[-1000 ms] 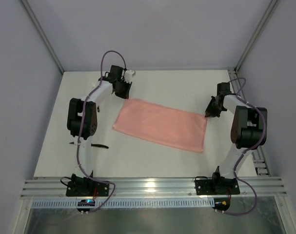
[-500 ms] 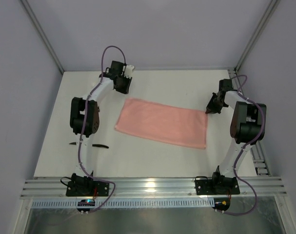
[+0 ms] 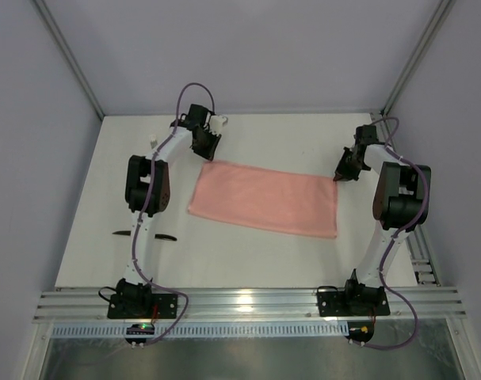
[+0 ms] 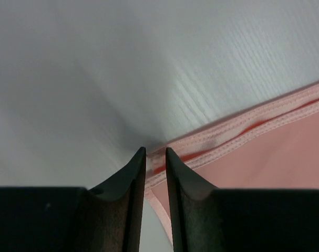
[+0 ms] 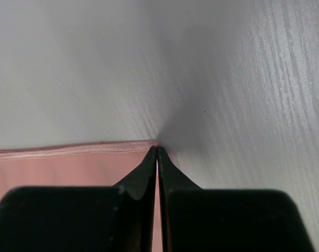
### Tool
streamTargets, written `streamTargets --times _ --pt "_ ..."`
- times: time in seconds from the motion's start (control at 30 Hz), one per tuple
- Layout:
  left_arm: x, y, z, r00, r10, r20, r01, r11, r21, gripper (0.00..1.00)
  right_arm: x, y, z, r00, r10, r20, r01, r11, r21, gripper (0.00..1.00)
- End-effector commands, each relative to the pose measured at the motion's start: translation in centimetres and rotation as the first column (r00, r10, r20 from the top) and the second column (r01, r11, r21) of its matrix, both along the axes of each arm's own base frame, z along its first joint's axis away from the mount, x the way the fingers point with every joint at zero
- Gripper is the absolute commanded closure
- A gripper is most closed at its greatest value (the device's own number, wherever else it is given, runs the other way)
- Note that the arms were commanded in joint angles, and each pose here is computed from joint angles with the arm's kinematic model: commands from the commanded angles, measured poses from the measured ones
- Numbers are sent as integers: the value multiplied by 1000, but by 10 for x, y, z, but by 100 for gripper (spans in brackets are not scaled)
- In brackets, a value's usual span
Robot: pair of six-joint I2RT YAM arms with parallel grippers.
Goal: Fold the napkin into a case and place the utensils inside
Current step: Smooth out the rectangle-folded napkin at the center of the board.
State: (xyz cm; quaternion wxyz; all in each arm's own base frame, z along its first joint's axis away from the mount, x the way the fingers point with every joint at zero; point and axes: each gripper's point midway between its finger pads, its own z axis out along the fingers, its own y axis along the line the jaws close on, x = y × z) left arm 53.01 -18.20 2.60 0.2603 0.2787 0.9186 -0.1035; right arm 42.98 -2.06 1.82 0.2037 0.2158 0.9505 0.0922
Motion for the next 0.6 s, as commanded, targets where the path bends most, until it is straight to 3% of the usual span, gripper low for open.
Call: streamTargets --times 0.0,0.4,0.47,0.57 --pt "-4 1 18 998 -57 23 57 998 7 76 -9 -1 -19 998 19 -57 -20 1000 -19 96" --pt "-12 4 0 997 -72 -40 74 997 34 76 -6 -1 -11 999 27 -32 -27 999 -21 96" --pt "-15 6 -3 996 -77 -52 79 996 40 78 -4 -1 -8 999 23 -23 -24 999 -23 96" --pt "-15 4 -4 996 -77 -53 79 996 30 90 -2 -2 -5 1000 23 -17 -24 999 -24 96"
